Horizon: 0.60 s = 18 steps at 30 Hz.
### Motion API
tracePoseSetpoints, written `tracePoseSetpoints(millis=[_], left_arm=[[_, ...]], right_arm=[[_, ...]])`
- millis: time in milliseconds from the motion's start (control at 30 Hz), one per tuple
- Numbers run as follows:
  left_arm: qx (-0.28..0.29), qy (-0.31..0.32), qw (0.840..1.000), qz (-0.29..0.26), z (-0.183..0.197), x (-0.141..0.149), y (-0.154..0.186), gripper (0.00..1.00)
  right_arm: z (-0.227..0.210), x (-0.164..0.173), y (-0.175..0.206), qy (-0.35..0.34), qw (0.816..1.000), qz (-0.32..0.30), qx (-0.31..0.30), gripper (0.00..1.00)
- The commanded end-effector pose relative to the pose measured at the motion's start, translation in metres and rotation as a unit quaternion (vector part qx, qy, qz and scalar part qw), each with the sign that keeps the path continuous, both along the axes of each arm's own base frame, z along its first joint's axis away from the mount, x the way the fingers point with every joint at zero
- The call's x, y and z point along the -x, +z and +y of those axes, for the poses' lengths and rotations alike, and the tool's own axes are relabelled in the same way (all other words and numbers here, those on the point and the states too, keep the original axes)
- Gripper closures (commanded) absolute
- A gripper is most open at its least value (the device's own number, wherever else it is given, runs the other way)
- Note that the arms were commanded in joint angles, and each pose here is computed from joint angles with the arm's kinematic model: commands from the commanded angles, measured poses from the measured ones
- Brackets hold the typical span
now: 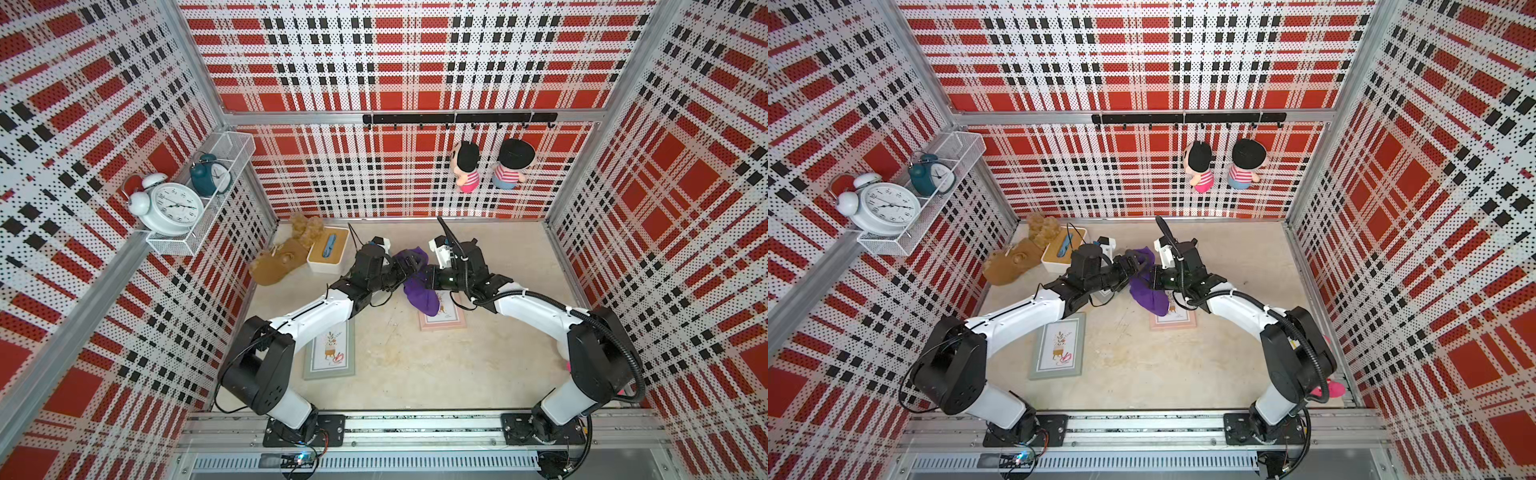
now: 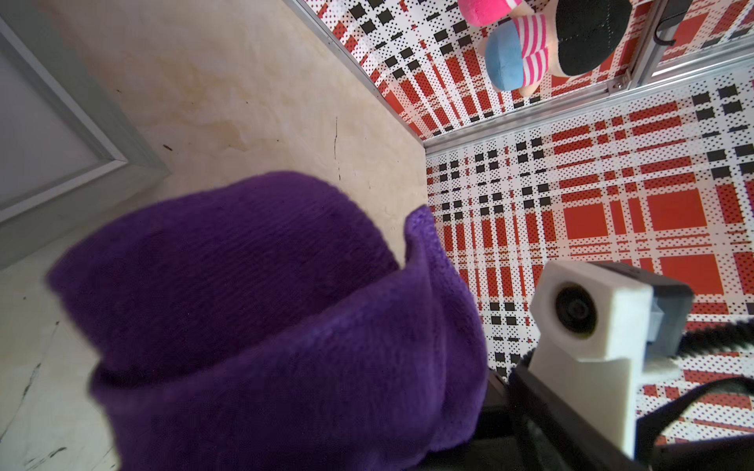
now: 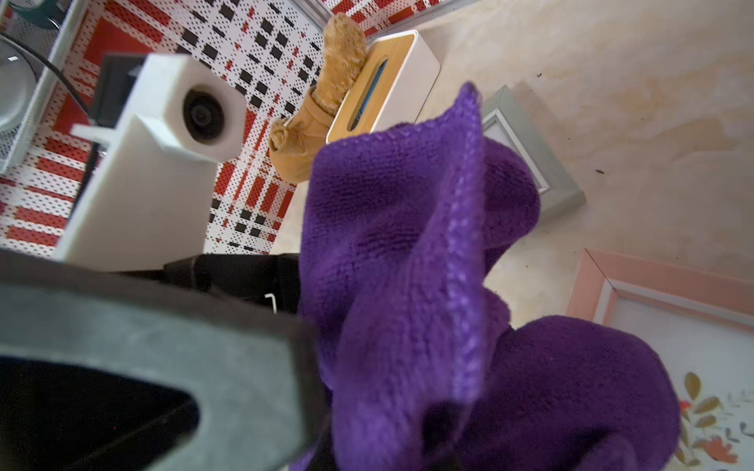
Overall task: Wipe the picture frame with a cloth
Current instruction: Adjust the cleaning item.
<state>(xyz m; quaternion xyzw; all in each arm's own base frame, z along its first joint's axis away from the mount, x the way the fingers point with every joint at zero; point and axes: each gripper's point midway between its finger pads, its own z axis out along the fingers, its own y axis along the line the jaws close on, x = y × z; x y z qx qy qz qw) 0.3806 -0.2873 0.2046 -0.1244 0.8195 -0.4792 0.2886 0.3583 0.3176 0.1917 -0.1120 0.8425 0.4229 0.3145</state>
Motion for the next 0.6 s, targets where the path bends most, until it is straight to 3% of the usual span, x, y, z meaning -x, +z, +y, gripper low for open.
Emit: tracePoseSetpoints(millis=[0,400,500,567], left_arm=[[-0.004,-0.018,1.0,-0.016,-0.002,0.002,0.008,0.03],[-0.012,-0.06,0.998,-0.017,-0.021,0.011,0.0,0.15],[-0.015,-0.064,0.998,-0.016,-0.023,0.012,-0.002,0.32],[-0.016,-0.06,0.998,-0.017,-0.02,0.01,-0.002,0.51]], right_arm=[[0.0,0.004,0.007,0.034,0.997,-0.05,0.039,1.0],[0.012,0.023,0.019,0.104,0.989,-0.095,0.03,1.0],[0.011,0.024,0.014,0.109,0.989,-0.091,0.042,1.0],[0.008,0.023,0.014,0.103,0.989,-0.094,0.051,1.0]])
